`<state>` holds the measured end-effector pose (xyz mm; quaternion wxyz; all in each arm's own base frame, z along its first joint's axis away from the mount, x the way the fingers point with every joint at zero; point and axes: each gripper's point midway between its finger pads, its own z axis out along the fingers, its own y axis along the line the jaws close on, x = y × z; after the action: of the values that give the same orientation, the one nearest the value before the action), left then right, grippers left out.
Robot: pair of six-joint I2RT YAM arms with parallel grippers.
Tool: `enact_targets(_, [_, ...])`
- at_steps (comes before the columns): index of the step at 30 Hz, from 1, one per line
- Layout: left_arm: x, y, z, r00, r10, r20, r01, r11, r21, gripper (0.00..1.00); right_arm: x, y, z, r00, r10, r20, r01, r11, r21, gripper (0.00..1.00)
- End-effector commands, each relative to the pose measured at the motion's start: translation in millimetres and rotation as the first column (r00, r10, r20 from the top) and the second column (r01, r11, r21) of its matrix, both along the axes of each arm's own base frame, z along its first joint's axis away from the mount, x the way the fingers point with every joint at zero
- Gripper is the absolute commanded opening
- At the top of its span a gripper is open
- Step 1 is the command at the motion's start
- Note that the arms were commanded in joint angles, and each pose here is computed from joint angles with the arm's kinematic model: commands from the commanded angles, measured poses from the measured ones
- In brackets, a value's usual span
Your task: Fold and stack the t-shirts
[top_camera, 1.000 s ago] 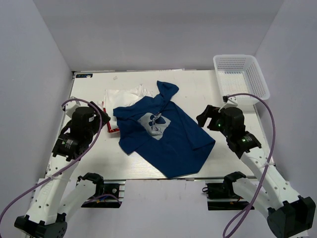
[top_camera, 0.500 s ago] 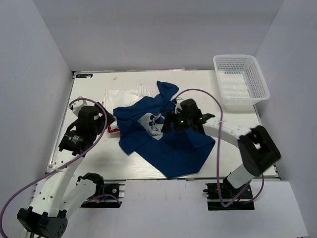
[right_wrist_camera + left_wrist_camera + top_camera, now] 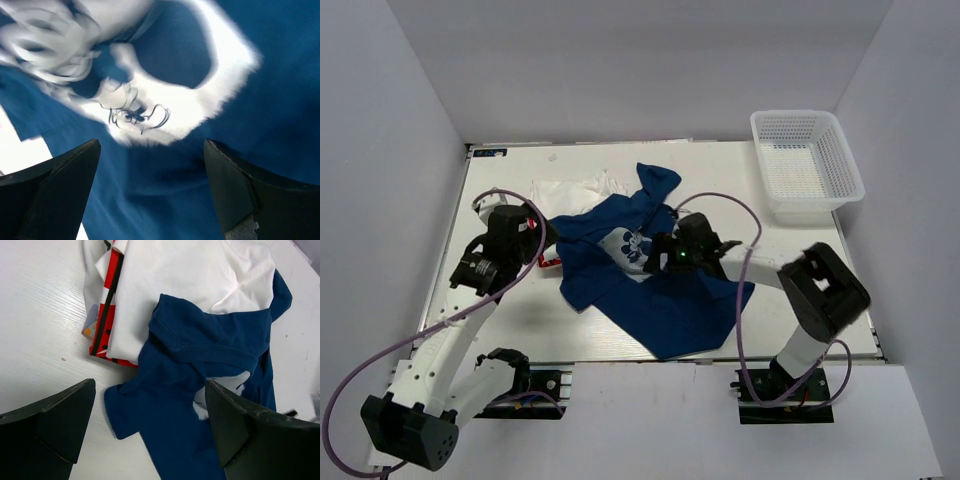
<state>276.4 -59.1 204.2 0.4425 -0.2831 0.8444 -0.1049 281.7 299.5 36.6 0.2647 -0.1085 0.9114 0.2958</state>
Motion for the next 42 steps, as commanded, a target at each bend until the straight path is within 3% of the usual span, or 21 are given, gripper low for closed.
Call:
enact_targets(1, [15, -15, 12, 0.997, -0.059, 0.047, 0.06, 0.998, -0.026, 1.0, -51, -97, -57, 0.94, -0.293, -0.177, 0.247, 0.938, -0.242, 0.9])
enact_targets(2, [19, -16, 7, 0.998, -0.065, 0.023, 0.065, 0.998, -0.011, 1.0, -59, -111, -60, 0.923, -0.335, -0.188, 0.281, 0.923, -0.263, 0.9])
enact_targets(3, [24, -19, 7, 0.997, -0.072, 0.025, 0.073, 0.997, -0.017, 1.0, -48, -123, -39, 0.898, -0.411, -0.159, 0.378, 0.904, -0.2, 0.9])
enact_targets(5, [34, -26, 12, 0.993, -0.11, 0.036, 0.11, 0.994, -0.009, 1.0, -83, -157, -58, 0.845, -0.489, -0.216, 0.425, 0.86, -0.284, 0.9])
enact_targets(7, [44, -29, 9, 0.994, -0.11, 0.013, 0.11, 0.994, -0.005, 1.0, -89, -189, -41, 0.784, -0.601, -0.157, 0.557, 0.792, -0.25, 0.9])
enact_targets(8, [48, -29, 8, 0.995, -0.103, 0.006, 0.103, 0.995, 0.003, 1.0, -81, -194, -18, 0.759, -0.642, -0.111, 0.622, 0.765, -0.166, 0.9])
enact_targets(10, [62, -33, 8, 0.994, -0.108, 0.005, 0.108, 0.994, 0.01, 1.0, -92, -227, -19, 0.666, -0.742, -0.07, 0.712, 0.662, -0.234, 0.9])
enact_targets(12, [70, -41, 4, 0.99, -0.142, -0.001, 0.142, 0.99, 0.004, 1.0, -79, -250, 12, 0.592, -0.804, 0.046, 0.799, 0.579, -0.161, 0.9])
enact_targets(14, [81, -49, -11, 0.985, -0.172, -0.029, 0.172, 0.985, 0.002, 1.0, -76, -256, 32, 0.613, -0.783, 0.105, 0.788, 0.597, -0.154, 0.9])
enact_targets(16, [91, -57, -19, 0.976, -0.213, -0.035, 0.214, 0.977, 0.009, 1.0, -73, -246, 37, 0.706, -0.699, 0.114, 0.706, 0.685, -0.178, 0.9])
enact_targets(19, [111, -74, -36, 0.948, -0.314, -0.059, 0.316, 0.949, 0.024, 1.0, -62, -226, 35, 0.795, -0.603, 0.073, 0.603, 0.772, -0.201, 0.9])
enact_targets(23, [126, -82, -65, 0.918, -0.374, -0.131, 0.385, 0.92, 0.075, 1.0, -42, -205, 38, 0.848, -0.521, 0.094, 0.53, 0.838, -0.134, 0.9])
enact_targets(25, [127, -73, -99, 0.905, -0.356, -0.233, 0.385, 0.918, 0.092, 1.0, -37, -201, 38, 0.855, -0.51, 0.095, 0.518, 0.846, -0.123, 0.9])
enact_targets(28, [126, -23, -143, 0.902, -0.153, -0.403, 0.286, 0.911, 0.295, 1.0, -30, -207, 38, 0.842, -0.529, 0.11, 0.54, 0.827, -0.159, 0.9])
enact_targets(30, [127, -6, -154, 0.875, -0.114, -0.47, 0.311, 0.877, 0.366, 1.0, -28, -212, 41, 0.833, -0.54, 0.124, 0.554, 0.813, -0.18, 0.9])
enact_targets(37, [175, 42, -196, 0.835, -0.138, -0.533, 0.442, 0.746, 0.498, 1.0, -12, -231, 44, 0.767, -0.609, 0.202, 0.642, 0.736, -0.216, 0.9])
enact_targets(42, [220, 86, -196, 0.845, -0.121, -0.521, 0.424, 0.745, 0.515, 1.0, 8, -227, 49, 0.769, -0.597, 0.226, 0.638, 0.741, -0.212, 0.9])
